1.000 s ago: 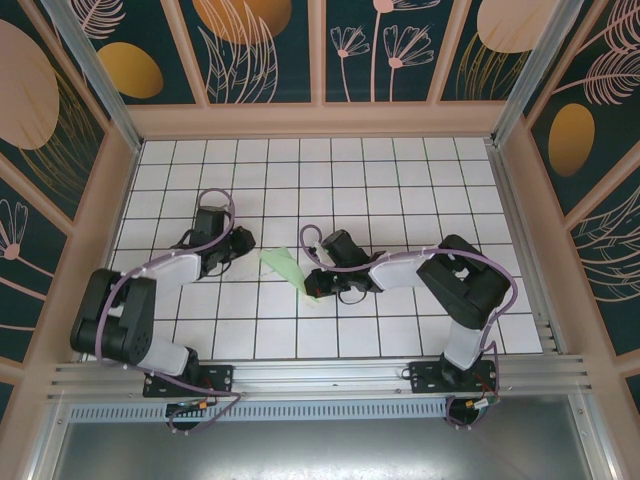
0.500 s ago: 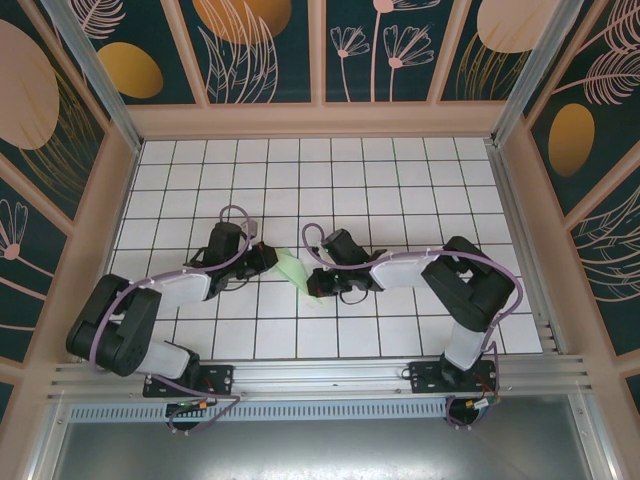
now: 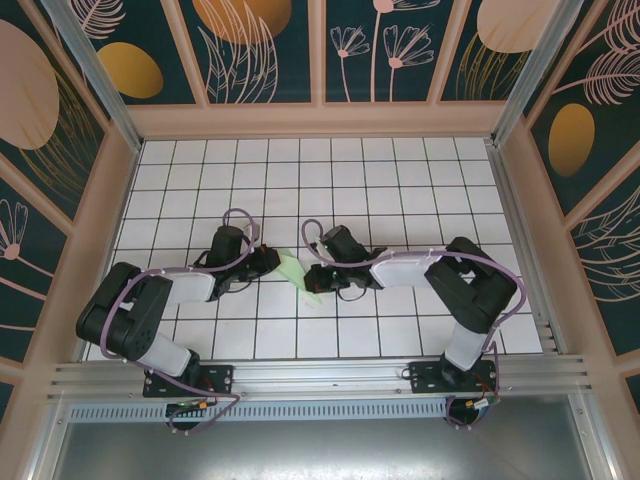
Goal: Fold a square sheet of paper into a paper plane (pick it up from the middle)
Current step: Fold the wing for the fifth time at the center of the table.
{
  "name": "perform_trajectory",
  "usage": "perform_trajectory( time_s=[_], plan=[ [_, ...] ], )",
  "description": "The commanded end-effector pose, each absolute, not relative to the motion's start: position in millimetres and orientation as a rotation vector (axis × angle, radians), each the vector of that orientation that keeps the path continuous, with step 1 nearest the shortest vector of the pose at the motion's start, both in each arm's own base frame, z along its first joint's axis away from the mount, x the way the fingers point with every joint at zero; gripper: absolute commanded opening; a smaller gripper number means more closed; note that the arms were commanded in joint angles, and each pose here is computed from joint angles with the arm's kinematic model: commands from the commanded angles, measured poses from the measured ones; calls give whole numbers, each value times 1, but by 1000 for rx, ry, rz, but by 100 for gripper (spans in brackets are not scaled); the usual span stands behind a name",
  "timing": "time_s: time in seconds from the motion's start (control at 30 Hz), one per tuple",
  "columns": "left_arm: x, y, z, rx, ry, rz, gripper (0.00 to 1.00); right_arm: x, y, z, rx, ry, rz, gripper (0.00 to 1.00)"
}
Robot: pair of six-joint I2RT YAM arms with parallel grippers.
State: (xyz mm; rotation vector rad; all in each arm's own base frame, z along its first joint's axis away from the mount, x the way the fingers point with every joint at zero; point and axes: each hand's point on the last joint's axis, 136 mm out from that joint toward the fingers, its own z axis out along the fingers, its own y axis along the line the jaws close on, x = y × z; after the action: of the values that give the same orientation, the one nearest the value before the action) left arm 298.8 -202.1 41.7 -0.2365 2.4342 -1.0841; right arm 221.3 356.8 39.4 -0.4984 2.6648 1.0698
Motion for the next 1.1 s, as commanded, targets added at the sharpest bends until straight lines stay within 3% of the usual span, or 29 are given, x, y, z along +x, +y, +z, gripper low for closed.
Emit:
perform_trajectory(
  time_s=[0.0, 1.07],
  plan=[
    [294, -207, 39, -221, 2432, -1120, 8, 238, 380, 52, -483, 2598, 1119, 0],
    [287, -198, 1, -287, 2567, -1022, 6, 238, 404, 18, -608, 2697, 1065, 0]
  ],
)
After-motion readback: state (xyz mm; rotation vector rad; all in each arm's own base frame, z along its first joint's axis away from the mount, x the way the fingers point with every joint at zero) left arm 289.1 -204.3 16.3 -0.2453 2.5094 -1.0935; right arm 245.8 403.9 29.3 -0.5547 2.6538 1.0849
